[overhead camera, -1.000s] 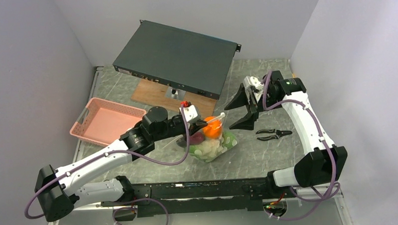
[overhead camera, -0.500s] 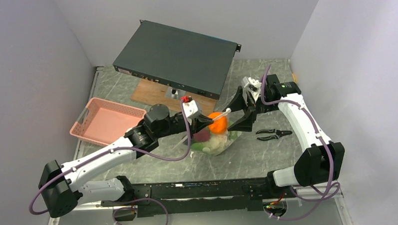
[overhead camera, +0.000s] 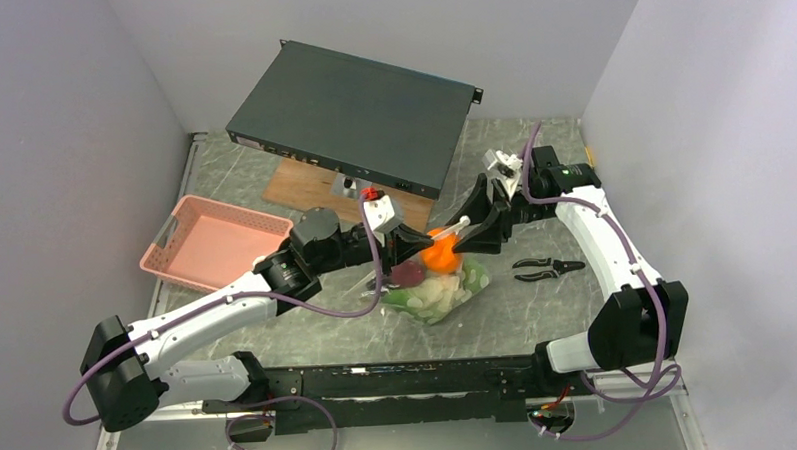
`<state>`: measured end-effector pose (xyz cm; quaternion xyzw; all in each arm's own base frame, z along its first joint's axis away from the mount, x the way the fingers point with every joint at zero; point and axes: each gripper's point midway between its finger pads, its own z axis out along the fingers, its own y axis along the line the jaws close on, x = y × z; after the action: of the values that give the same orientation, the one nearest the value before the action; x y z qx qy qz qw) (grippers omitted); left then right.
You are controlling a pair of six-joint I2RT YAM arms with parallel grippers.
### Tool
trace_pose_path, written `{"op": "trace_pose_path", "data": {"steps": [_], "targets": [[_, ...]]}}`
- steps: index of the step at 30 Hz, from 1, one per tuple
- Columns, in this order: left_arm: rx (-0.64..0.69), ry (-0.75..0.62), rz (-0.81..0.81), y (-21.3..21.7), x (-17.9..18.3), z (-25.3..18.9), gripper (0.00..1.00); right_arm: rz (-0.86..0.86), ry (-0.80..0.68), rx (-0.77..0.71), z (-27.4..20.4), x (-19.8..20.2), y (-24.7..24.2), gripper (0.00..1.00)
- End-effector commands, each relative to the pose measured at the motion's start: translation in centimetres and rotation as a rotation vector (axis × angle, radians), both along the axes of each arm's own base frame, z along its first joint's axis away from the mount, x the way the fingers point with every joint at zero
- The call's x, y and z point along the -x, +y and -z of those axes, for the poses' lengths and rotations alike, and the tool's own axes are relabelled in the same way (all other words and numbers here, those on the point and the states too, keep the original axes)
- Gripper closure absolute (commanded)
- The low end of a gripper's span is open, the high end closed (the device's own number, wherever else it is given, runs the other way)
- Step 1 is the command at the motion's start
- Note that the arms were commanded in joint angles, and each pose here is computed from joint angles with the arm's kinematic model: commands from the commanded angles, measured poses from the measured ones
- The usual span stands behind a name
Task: Open the zip-top bag and remove the fake food
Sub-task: Adjust the zipper food storage bag at the center of the board.
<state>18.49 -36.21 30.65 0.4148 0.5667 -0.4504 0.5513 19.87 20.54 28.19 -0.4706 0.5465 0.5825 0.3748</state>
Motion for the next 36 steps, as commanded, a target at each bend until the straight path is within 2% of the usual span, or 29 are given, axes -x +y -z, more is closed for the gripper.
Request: {"op": "trace_pose_path", "data": {"steps": [1,7,10,11,12,14,16,18,21,26,36], "targets": [[0.166,-0.093,0.011,0.0,0.3,-5.4,1.00,-0.021,0.012,-0.078,-1.2,0.1,0.3,0.43],[0.180,-0.086,0.008,0.0,0.3,-5.4,1.00,-0.022,0.028,-0.076,-1.2,-0.1,0.3,0.66],[0.187,-0.089,-0.001,0.2,0.3,-5.5,1.00,-0.024,0.044,-0.074,-1.2,-0.2,0.3,0.73],[0.191,-0.089,-0.005,0.2,0.3,-5.6,1.00,-0.025,0.049,-0.074,-1.2,-0.3,0.4,0.73],[0.194,-0.090,-0.010,0.4,0.2,-5.6,1.00,-0.027,0.053,-0.076,-1.2,-0.3,0.4,0.67],[0.206,-0.093,-0.018,0.5,0.2,-5.9,1.00,-0.028,0.056,-0.085,-1.3,-0.1,0.3,0.49],[0.217,-0.095,-0.024,0.7,0.2,-6.1,1.00,-0.028,0.052,-0.092,-1.5,0.0,0.3,0.35],[0.226,-0.098,-0.030,0.9,0.2,-6.3,1.00,-0.028,0.050,-0.093,-1.6,0.0,0.3,0.32],[0.240,-0.101,-0.030,1.0,0.3,-6.7,1.00,-0.027,0.048,-0.095,-1.7,-0.1,0.3,0.33],[0.261,-0.111,-0.036,1.3,0.3,-7.3,1.00,-0.024,0.059,-0.094,-2.1,-0.5,0.2,0.46],[0.275,-0.117,-0.026,1.4,0.6,-7.9,1.00,-0.005,0.048,-0.096,-2.8,-0.8,-0.3,0.58]]}}
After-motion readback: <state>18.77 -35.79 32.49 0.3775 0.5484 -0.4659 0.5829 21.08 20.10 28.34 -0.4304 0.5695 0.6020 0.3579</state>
